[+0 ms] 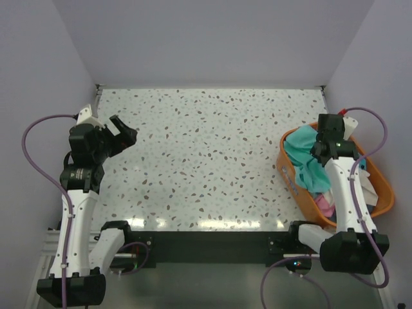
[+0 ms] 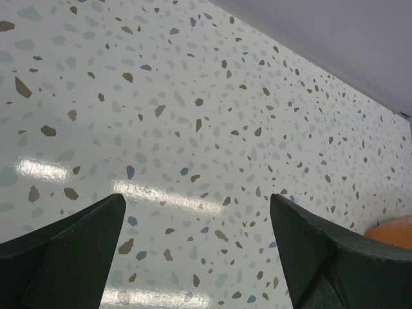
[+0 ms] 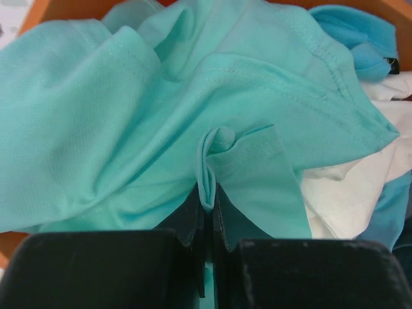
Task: Fold and stack the t-shirts
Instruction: Grab the tshirt from the pile, then move the tshirt to the center of the board, then flatten the tshirt out
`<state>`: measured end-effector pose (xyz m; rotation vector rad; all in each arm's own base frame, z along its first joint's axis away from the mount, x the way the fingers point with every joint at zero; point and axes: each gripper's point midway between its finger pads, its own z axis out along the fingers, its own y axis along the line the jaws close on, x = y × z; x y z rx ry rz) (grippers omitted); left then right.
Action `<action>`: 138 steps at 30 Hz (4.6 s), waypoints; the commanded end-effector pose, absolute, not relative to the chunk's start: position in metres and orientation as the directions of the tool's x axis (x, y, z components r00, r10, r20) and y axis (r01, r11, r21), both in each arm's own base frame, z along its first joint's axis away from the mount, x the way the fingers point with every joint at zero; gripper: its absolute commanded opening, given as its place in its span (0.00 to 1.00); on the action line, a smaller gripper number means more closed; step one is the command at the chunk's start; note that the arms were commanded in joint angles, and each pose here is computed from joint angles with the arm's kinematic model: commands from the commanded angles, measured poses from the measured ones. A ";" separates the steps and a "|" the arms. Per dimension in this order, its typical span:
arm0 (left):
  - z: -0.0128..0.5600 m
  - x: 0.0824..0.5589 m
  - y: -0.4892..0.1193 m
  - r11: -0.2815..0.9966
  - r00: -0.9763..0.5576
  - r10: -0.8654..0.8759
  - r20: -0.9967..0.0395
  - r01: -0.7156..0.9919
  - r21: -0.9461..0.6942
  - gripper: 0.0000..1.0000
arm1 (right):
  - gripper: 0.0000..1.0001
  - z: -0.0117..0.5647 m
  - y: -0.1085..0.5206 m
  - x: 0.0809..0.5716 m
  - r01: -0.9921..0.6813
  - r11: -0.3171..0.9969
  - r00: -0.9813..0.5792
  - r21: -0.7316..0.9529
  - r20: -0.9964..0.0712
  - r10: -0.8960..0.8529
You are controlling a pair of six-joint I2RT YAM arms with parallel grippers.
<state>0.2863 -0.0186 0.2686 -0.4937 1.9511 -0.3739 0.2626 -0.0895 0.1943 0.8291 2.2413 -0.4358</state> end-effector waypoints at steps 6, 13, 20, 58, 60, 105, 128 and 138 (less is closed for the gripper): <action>0.271 0.289 -0.025 0.859 -0.367 -0.508 -0.779 -0.143 -0.492 1.00 | 0.00 0.309 -0.082 0.273 0.597 0.783 -0.268 0.173 -0.877 0.398; 0.276 0.292 -0.029 0.853 -0.371 -0.514 -0.774 -0.121 -0.508 1.00 | 0.00 0.451 0.003 0.314 0.085 0.925 -0.184 0.371 -0.906 0.380; 0.274 0.291 -0.037 0.847 -0.408 -0.512 -0.756 -0.096 -0.523 1.00 | 0.00 0.532 0.164 0.355 -0.281 0.948 -0.170 0.148 -0.980 0.102; 0.299 0.242 0.026 0.837 -0.293 -0.495 -0.818 -0.414 -0.358 1.00 | 0.00 0.552 0.382 0.380 -0.540 0.755 0.056 0.372 -0.879 0.473; 0.292 0.243 0.029 0.831 -0.303 -0.499 -0.812 -0.432 -0.350 1.00 | 0.00 0.512 0.346 0.384 -0.421 0.843 0.022 0.335 -0.926 0.378; 0.042 0.287 -0.083 0.829 -0.730 -0.557 -0.397 -0.458 -0.321 0.67 | 0.99 0.069 0.169 0.251 0.240 0.970 -0.743 0.045 -0.635 0.213; 0.063 0.296 -0.083 0.856 -0.711 -0.513 -0.482 -0.376 -0.355 0.00 | 0.95 0.059 0.179 0.264 0.374 0.908 -0.662 0.189 -0.631 0.404; 0.079 0.283 -0.083 0.856 -0.701 -0.508 -0.500 -0.348 -0.382 0.00 | 0.64 0.011 0.196 0.253 0.381 0.906 -0.734 0.186 -0.535 0.419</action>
